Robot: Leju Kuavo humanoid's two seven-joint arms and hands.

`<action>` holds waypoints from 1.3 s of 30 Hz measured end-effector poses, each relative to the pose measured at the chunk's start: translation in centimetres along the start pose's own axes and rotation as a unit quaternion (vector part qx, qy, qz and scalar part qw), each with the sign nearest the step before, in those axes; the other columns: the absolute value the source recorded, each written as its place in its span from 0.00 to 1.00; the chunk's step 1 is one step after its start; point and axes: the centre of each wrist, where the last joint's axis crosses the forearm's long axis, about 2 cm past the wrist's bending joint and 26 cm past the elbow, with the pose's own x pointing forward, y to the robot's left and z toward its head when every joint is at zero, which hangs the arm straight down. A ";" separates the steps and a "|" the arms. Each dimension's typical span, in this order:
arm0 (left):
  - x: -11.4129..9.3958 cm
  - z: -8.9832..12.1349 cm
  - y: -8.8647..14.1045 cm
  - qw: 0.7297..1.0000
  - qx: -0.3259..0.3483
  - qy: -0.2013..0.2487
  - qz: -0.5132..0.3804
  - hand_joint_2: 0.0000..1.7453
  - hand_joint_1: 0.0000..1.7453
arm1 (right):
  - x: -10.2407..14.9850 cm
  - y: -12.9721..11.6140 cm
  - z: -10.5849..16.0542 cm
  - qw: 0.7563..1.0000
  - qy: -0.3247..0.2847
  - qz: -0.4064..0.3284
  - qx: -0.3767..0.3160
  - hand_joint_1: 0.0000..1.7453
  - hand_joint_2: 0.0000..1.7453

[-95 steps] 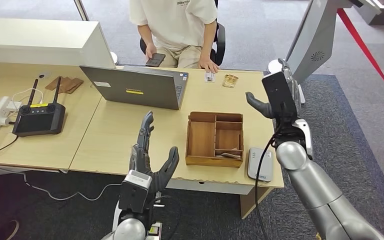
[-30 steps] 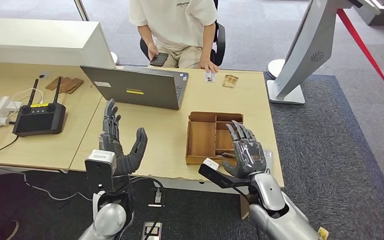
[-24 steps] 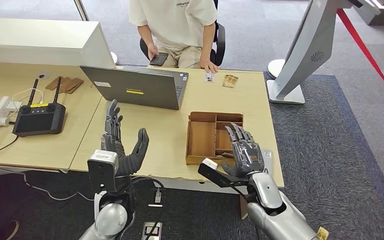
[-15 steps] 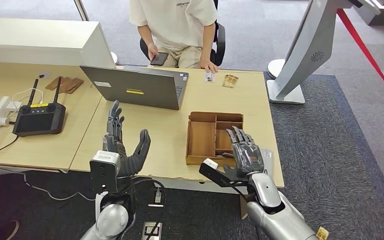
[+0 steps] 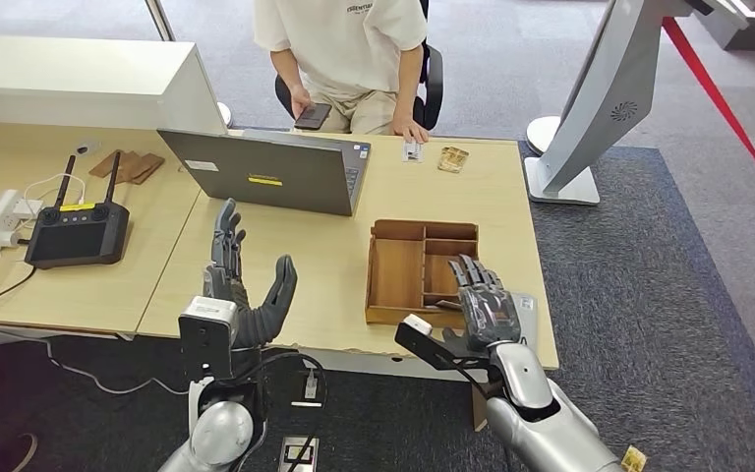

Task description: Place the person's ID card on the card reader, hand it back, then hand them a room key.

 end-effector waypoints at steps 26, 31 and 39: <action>-0.3 0.9 0.0 1.000 -0.004 0.018 -0.007 1.00 0.00 | -1.3 0.0 0.0 1.000 0.022 -0.004 -0.009 0.91 1.00; -0.2 0.8 -0.1 1.000 -0.006 0.015 -0.004 1.00 0.00 | -1.5 0.0 0.0 1.000 0.025 -0.006 -0.008 0.96 1.00; -0.3 0.5 -0.3 1.000 -0.009 0.013 0.002 1.00 0.00 | -1.6 -0.1 -0.1 1.000 0.024 -0.007 -0.007 0.99 1.00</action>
